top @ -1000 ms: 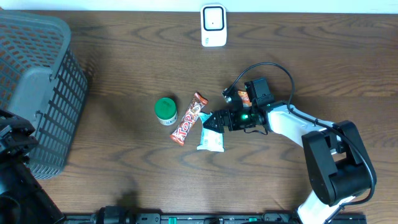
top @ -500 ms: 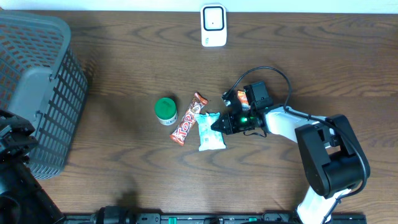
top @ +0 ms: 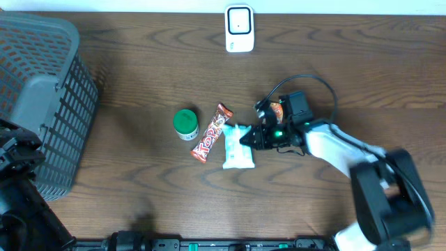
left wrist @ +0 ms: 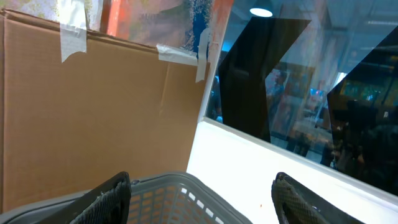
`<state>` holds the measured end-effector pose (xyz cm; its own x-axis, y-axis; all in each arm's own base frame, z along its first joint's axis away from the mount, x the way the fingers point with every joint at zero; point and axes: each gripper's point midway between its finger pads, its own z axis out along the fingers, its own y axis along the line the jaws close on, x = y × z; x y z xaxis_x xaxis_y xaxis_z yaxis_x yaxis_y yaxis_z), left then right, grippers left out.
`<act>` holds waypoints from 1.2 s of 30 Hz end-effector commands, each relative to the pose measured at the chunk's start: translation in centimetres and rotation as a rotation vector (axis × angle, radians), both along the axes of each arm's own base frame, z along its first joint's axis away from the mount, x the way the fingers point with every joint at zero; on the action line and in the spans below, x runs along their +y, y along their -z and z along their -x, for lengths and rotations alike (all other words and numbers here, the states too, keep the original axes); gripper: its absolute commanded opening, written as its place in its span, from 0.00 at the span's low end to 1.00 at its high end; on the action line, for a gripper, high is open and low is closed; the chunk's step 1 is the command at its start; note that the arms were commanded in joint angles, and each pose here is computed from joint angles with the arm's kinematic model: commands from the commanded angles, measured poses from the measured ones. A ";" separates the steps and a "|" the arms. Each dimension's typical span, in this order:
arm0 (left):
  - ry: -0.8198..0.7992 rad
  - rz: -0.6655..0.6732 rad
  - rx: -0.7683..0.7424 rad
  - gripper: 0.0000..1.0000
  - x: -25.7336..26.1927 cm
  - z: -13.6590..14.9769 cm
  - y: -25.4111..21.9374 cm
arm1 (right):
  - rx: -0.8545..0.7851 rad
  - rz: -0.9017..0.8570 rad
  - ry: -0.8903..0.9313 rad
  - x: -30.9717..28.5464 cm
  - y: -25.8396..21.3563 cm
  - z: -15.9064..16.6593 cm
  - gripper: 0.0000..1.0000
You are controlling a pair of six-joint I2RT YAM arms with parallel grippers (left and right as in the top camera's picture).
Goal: Scan the item barcode
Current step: 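Lift the wipes pack off the table with the right gripper, then carry the wipes pack up to the scanner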
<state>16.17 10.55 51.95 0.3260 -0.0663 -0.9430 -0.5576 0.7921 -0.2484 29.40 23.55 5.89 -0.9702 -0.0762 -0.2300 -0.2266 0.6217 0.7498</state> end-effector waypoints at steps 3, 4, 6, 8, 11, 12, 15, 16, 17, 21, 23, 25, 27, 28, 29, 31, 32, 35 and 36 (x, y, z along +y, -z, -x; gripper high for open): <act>-0.004 0.006 -0.032 0.78 0.1 0.4 -0.4 | -0.034 -0.113 0.118 -0.2 -8.4 0.1 0.02; -0.004 0.005 -0.040 0.79 0.1 0.5 -0.6 | -0.050 -0.128 0.127 -0.3 -9.7 0.5 0.01; -0.004 0.004 -0.059 0.81 0.1 0.7 -1.0 | -0.069 -0.156 0.152 -0.7 -12.1 1.1 0.02; -0.003 0.003 -0.078 0.83 0.1 1.0 -1.3 | -0.098 -0.186 0.171 -1.2 -14.5 2.0 0.01; -0.002 0.001 -0.139 0.84 0.0 2.6 -2.3 | -0.135 -0.207 0.183 -2.1 -16.8 3.5 0.01; -0.002 -0.001 -0.161 0.84 -0.1 3.3 -2.6 | -0.138 -0.208 0.187 -2.4 -17.3 4.0 0.01; 0.025 -0.014 -0.225 0.84 -0.6 5.6 -3.5 | -0.118 -0.201 0.210 -3.4 -17.8 5.4 0.02; 0.050 -0.026 -0.251 0.84 -1.0 6.6 -3.8 | -0.104 -0.197 0.221 -3.6 -17.8 5.7 0.01; 0.071 -0.037 -0.272 0.85 -1.4 7.4 -4.1 | -0.085 -0.195 0.233 -3.9 -17.7 5.9 0.01; 0.116 -0.065 -0.342 0.85 -2.3 10.5 -4.6 | -0.021 -0.196 0.279 -4.3 -17.5 6.1 0.01; 0.115 -0.068 -0.370 0.85 -2.4 11.8 -4.7 | -0.008 -0.202 0.299 -4.4 -17.5 5.8 0.01; 0.115 -0.070 -0.392 0.85 -2.4 12.8 -4.7 | 0.008 -0.210 0.313 -4.3 -17.6 5.6 0.02; 0.114 -0.071 -0.404 0.85 -2.4 13.4 -4.7 | 0.009 -0.211 0.315 -4.3 -17.6 5.6 0.02; 0.114 -0.072 -0.409 0.85 -2.5 13.6 -4.7 | -0.003 -0.202 0.321 -4.4 -17.5 5.4 0.02; 0.114 -0.072 -0.410 0.85 -2.5 13.6 -4.7 | -0.028 -0.186 0.329 -4.6 -17.4 5.1 0.01; 0.114 -0.072 -0.410 0.85 -2.5 13.6 -4.7 | -0.146 -0.122 0.353 -5.5 -17.1 3.7 0.01; 0.114 -0.072 -0.410 0.85 -2.5 13.6 -4.7 | -0.220 -0.074 0.377 -6.2 -17.0 2.6 0.01; 0.114 -0.073 -0.422 0.85 -2.5 13.8 -4.9 | -0.426 0.038 0.457 -8.3 -17.8 -0.4 0.02; 0.114 -0.073 -0.424 0.85 -2.5 13.8 -5.0 | -0.489 0.054 0.466 -8.6 -18.4 -1.2 0.02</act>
<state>2.62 8.32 56.70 0.6682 -0.0621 -0.7414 -0.3392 0.8615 -0.3778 27.62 17.66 23.74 -0.8221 0.3039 -0.4814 -0.2006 0.6366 0.7446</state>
